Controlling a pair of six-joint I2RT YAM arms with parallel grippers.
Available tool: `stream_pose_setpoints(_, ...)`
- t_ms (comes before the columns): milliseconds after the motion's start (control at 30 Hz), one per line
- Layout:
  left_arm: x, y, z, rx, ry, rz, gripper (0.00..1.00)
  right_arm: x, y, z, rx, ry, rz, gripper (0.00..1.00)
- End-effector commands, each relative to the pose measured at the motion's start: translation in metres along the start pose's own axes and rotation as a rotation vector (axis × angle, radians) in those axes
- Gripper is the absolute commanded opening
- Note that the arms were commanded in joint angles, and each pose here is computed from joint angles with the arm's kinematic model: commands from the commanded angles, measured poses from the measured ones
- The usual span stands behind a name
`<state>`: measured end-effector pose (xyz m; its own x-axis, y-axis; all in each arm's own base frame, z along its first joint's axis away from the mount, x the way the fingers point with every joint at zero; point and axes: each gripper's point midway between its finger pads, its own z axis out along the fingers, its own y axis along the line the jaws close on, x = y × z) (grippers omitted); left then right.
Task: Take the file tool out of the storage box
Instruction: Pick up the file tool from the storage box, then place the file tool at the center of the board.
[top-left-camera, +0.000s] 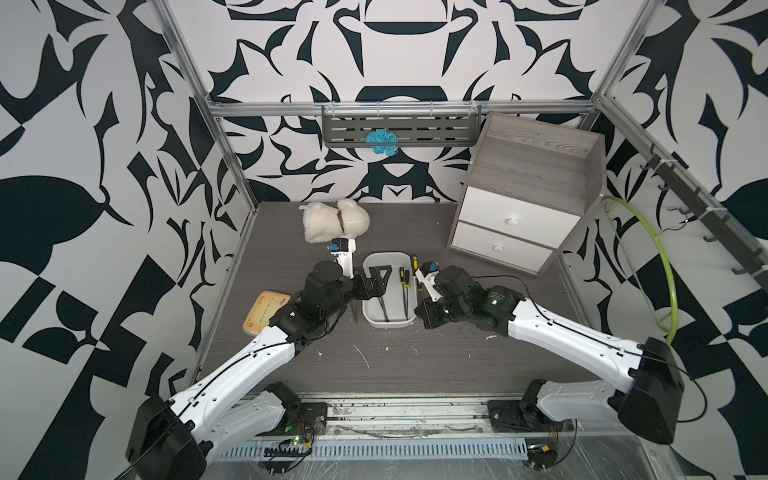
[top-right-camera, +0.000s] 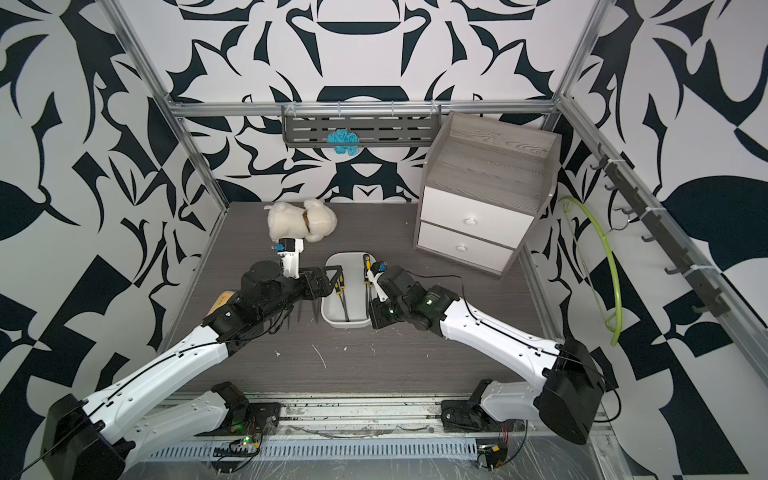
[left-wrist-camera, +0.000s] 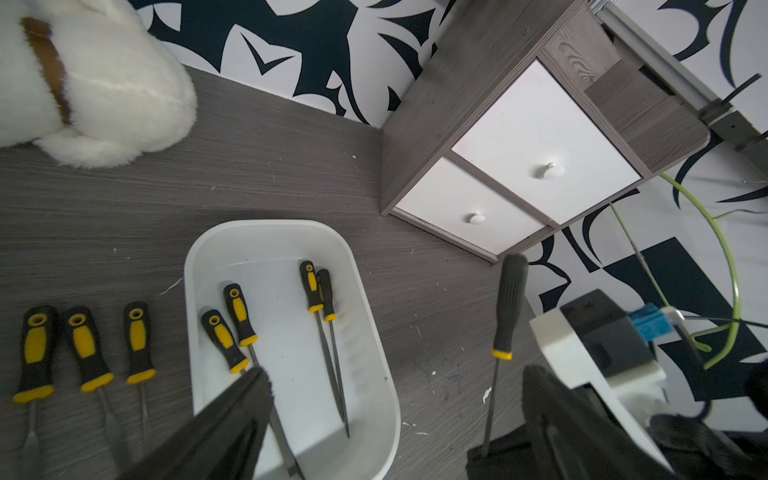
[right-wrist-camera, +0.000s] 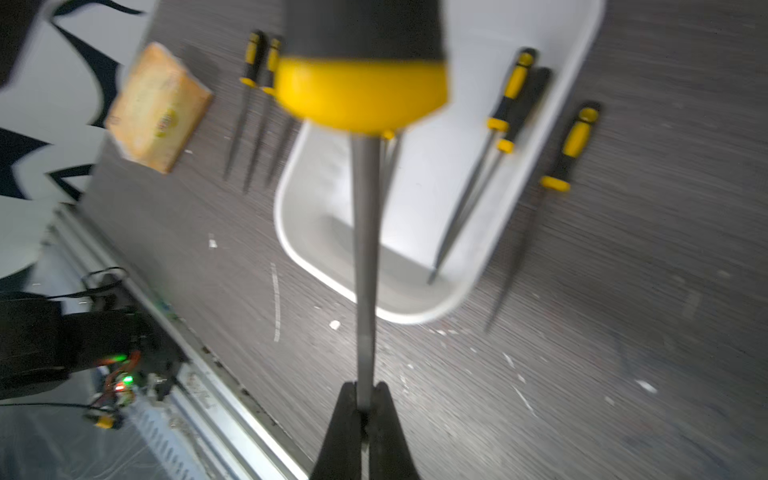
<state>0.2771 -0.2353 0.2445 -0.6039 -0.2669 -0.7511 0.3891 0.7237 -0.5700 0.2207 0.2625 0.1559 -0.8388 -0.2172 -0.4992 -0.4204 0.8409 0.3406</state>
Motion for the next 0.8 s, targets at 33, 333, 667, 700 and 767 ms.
stream_pose_setpoints(33,0.018,0.008,0.008,-0.019,0.077,0.018,0.99,0.018,-0.054,-0.015,0.278,0.127,0.035,0.0)
stream_pose_setpoints(333,0.026,0.007,0.015,-0.008,0.125,0.007,0.99,0.036,-0.081,0.019,0.282,0.363,0.123,0.0)
stream_pose_setpoints(667,0.028,0.002,0.014,0.009,0.141,-0.005,1.0,0.031,-0.096,0.05,0.228,0.521,0.211,0.0)
stream_pose_setpoints(700,0.027,0.002,0.013,0.01,0.141,-0.006,1.0,0.029,-0.095,0.054,0.214,0.53,0.217,0.0)
stream_pose_setpoints(767,0.027,0.001,0.012,0.015,0.139,-0.009,1.0,0.031,-0.091,0.062,0.185,0.572,0.239,0.0)
